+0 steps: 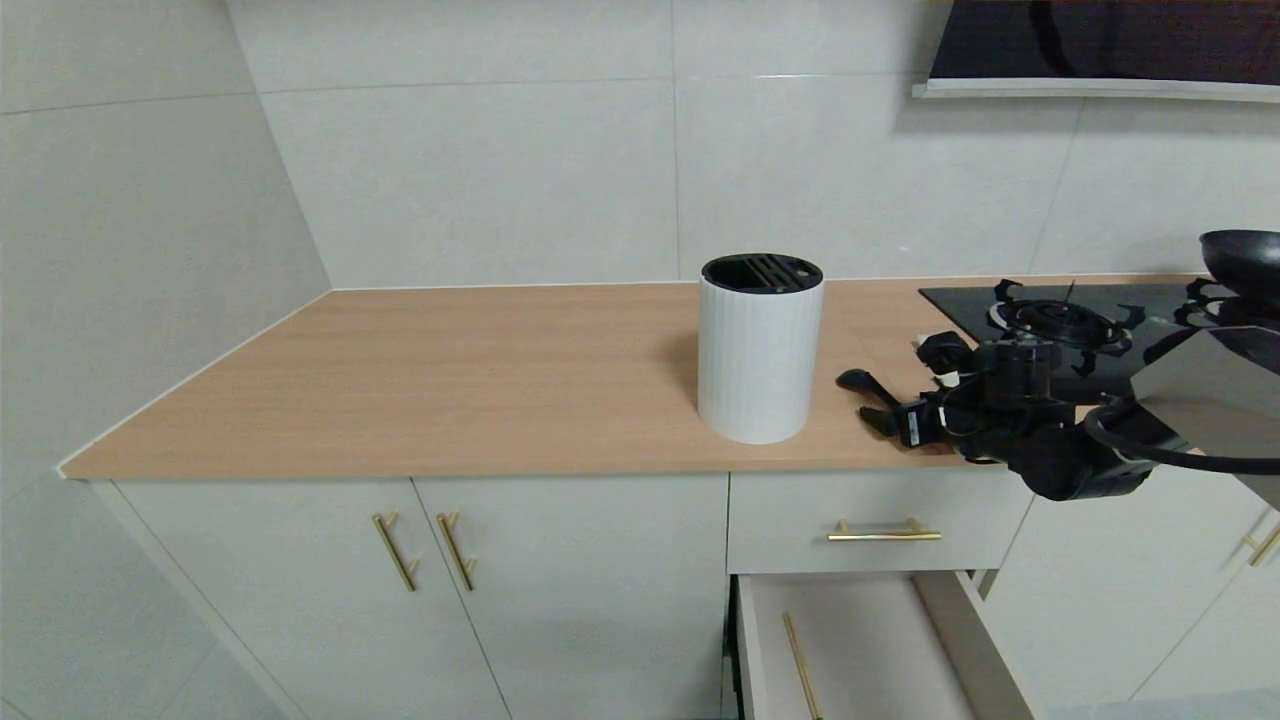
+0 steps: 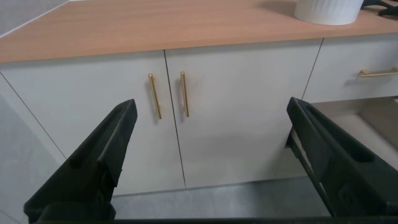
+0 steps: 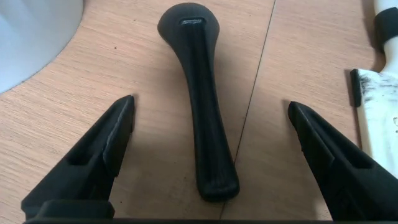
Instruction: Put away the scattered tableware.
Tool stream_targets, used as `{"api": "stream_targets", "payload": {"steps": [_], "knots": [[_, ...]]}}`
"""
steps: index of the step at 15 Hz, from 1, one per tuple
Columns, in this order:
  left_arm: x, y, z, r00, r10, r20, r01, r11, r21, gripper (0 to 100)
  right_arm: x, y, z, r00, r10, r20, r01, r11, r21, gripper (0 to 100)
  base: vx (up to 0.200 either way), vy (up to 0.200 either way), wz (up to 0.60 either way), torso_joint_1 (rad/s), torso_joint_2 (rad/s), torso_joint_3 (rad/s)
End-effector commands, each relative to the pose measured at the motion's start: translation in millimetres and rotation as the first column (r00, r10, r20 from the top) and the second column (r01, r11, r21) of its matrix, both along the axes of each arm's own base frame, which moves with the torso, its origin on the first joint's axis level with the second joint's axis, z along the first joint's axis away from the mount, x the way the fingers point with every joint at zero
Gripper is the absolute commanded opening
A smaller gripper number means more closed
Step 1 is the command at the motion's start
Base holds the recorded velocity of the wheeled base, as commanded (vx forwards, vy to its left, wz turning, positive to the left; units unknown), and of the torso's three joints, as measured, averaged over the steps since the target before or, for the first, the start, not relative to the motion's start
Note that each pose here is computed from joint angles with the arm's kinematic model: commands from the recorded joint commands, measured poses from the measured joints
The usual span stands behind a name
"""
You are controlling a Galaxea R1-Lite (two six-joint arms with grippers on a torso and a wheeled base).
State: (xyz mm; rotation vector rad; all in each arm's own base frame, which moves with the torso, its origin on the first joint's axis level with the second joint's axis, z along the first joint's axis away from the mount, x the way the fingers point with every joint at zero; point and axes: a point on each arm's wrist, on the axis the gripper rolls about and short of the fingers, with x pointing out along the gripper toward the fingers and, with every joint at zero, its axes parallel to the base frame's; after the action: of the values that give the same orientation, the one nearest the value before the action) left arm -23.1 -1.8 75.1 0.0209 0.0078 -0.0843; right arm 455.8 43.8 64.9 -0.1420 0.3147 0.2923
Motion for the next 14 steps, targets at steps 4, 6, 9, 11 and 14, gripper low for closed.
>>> {"api": "stream_targets", "payload": {"steps": [4, 6, 9, 11, 14], "knots": [[0.0, 0.0, -0.1, 1.000, 0.000, 0.000, 0.000, 1.000, 0.000, 100, 0.1, 0.9, -2.4, 1.000, 0.002, -0.007, -0.002, 1.000, -0.001, 0, 0.000, 0.000, 0.00, 0.000, 0.00, 0.000], [0.0, 0.0, -0.1, 1.000, 0.000, 0.000, 0.000, 1.000, 0.000, 100, 0.0, 0.9, -1.7, 1.000, 0.002, -0.006, -0.002, 1.000, -0.001, 0, 0.000, 0.000, 0.00, 0.000, 0.00, 0.000], [0.0, 0.0, -0.1, 1.000, 0.000, 0.000, 0.000, 1.000, 0.000, 100, -1.7, 1.4, 2.3, 1.000, 0.003, -0.003, -0.003, 1.000, 0.000, 0, 0.000, 0.000, 0.00, 0.000, 0.00, 0.000], [0.0, 0.0, -0.1, 1.000, 0.000, 0.000, 0.000, 1.000, 0.000, 100, -6.5, 2.4, 13.6, 0.999, -0.009, -0.034, 0.010, 0.999, 0.035, 0, 0.000, 0.000, 0.00, 0.000, 0.00, 0.000], [0.0, 0.0, -0.1, 1.000, 0.000, 0.000, 0.000, 1.000, 0.000, 100, -31.4, 5.3, 57.7, 0.986, -0.032, -0.162, 0.053, 0.990, 0.128, 0, 0.000, 0.000, 0.00, 0.000, 0.00, 0.000]]}}
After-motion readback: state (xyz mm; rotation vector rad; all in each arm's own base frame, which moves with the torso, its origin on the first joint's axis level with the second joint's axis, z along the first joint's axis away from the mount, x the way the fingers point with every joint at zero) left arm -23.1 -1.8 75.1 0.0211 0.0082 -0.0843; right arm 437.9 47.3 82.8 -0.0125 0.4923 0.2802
